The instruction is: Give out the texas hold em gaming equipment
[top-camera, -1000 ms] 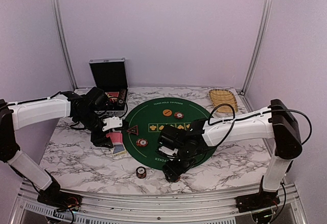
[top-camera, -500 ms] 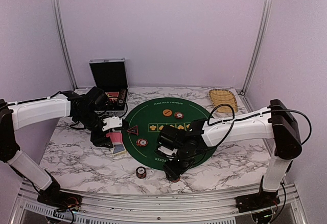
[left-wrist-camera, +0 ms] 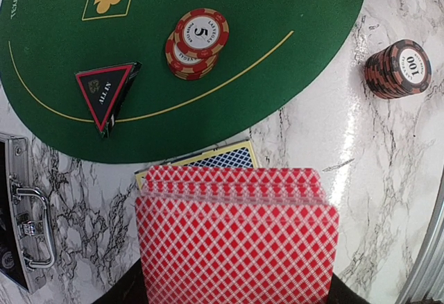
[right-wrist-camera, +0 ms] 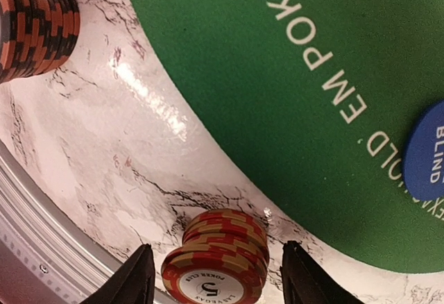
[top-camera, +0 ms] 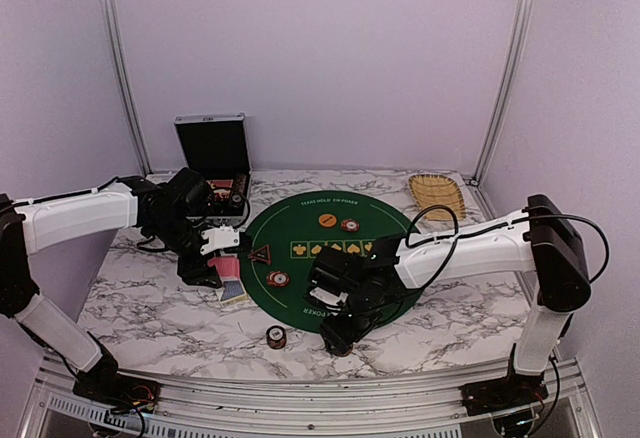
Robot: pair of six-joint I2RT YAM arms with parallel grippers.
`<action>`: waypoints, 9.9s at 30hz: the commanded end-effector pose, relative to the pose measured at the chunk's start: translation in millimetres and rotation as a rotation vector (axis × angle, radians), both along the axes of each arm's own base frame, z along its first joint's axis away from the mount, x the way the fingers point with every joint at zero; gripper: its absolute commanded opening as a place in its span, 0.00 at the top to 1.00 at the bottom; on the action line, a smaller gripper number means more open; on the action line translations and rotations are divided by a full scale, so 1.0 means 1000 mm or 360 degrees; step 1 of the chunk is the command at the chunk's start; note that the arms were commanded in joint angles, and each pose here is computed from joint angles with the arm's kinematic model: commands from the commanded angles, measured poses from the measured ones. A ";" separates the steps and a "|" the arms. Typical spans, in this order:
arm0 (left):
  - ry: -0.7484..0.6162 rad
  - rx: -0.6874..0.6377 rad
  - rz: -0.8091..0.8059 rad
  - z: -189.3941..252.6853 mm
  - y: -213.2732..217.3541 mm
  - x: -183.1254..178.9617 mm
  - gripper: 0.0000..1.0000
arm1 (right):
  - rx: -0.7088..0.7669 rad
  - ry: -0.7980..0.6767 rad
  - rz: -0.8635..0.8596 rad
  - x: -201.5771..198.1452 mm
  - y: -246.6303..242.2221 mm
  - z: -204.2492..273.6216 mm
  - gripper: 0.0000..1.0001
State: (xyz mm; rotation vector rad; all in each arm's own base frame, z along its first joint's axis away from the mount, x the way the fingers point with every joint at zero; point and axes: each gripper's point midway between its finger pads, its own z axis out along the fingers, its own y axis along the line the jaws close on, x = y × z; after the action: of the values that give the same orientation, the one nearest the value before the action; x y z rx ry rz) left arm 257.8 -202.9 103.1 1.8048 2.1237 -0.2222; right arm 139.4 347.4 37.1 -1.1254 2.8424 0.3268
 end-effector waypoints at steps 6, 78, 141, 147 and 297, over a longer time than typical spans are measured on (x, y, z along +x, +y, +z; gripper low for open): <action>-0.0028 -0.0058 -0.0001 0.017 -0.004 0.002 1.00 | 0.0017 -0.0024 0.0001 -0.001 0.004 0.003 0.42; -0.0009 -0.0059 0.0000 0.020 -0.004 0.001 1.00 | -0.0159 -0.0183 -0.0693 0.131 -0.127 -0.017 0.34; 0.0009 -0.0050 0.0028 0.016 0.004 -0.001 1.00 | 0.0184 -0.0247 0.0411 0.005 0.130 0.024 0.33; 0.0012 -0.0045 0.0029 0.015 0.005 -0.001 1.00 | 0.0180 -0.0248 0.0413 0.006 0.131 0.021 0.37; 0.0015 -0.0052 0.0020 0.021 0.004 -0.002 1.00 | 0.0264 -0.0678 -0.0088 0.137 0.051 0.121 0.19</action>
State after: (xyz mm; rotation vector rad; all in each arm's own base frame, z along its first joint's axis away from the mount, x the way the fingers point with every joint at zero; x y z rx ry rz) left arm 253.0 -197.2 110.1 1.7907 2.1528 -0.2587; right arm 334.1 380.5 178.5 -0.7841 2.4047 0.2529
